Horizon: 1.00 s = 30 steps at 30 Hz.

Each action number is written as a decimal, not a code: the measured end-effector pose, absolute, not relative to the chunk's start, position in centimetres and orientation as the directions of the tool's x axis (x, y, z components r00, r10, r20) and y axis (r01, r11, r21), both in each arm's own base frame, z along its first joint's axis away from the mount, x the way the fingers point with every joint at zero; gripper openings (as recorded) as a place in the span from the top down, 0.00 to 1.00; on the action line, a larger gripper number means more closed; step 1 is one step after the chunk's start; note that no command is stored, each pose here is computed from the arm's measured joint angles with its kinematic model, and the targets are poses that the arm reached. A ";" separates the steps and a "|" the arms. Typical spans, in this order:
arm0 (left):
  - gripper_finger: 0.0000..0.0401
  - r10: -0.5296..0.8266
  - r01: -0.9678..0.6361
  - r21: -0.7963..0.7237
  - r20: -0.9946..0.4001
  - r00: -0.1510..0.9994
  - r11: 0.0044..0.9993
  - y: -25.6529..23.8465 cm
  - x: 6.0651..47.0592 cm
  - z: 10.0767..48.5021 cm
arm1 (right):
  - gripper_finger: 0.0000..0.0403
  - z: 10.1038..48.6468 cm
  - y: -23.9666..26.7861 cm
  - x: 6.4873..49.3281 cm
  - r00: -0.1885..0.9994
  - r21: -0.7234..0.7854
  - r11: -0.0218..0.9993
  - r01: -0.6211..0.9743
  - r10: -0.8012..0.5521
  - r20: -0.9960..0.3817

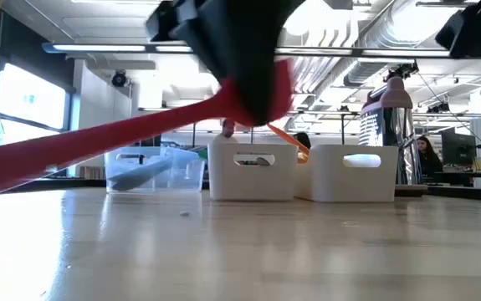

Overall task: Pick & Place Kitchen Items
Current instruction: Put the red spatula into the right white bin

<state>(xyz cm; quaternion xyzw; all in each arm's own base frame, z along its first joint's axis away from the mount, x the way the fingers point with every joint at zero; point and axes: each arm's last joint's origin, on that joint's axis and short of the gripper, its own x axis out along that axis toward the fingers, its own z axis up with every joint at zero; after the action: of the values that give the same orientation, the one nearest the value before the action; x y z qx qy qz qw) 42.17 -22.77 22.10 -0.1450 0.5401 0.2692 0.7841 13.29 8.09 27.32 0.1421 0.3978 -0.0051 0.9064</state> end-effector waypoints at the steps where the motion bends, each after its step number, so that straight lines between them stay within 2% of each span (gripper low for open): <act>1: 0.96 0.262 -0.573 0.038 -0.913 0.314 0.819 -22.8 42.3 22.6 | 0.42 27.4 8.4 13.2 0.689 0.262 0.960 0.103 0.121 -0.715; 9: 0.96 0.318 -0.511 -0.039 -0.741 0.592 0.859 -22.7 43.3 27.2 | 0.42 28.2 10.5 12.7 0.745 0.335 0.942 -0.011 0.231 -0.625; 16: 0.96 0.230 -0.327 -0.107 -0.514 0.827 0.939 -22.9 45.2 31.6 | 0.42 29.2 11.9 12.3 0.794 0.327 0.935 -0.140 0.303 -0.528; 23: 0.96 0.203 -0.214 -0.014 -0.250 0.947 0.977 -23.3 46.2 35.1 | 0.42 29.2 12.5 12.2 0.836 0.290 0.951 -0.110 0.246 -0.490; 30: 0.96 0.195 -0.193 0.050 -0.041 0.980 0.980 -22.9 46.9 37.7 | 0.42 29.5 14.1 13.5 0.872 0.258 0.951 -0.170 0.267 -0.410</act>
<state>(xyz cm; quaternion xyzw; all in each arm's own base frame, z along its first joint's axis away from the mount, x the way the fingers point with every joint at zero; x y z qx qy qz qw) 46.92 -22.91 37.65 0.0227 0.0226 0.0974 0.9947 13.54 14.05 29.46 0.1074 0.2259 0.1134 0.9615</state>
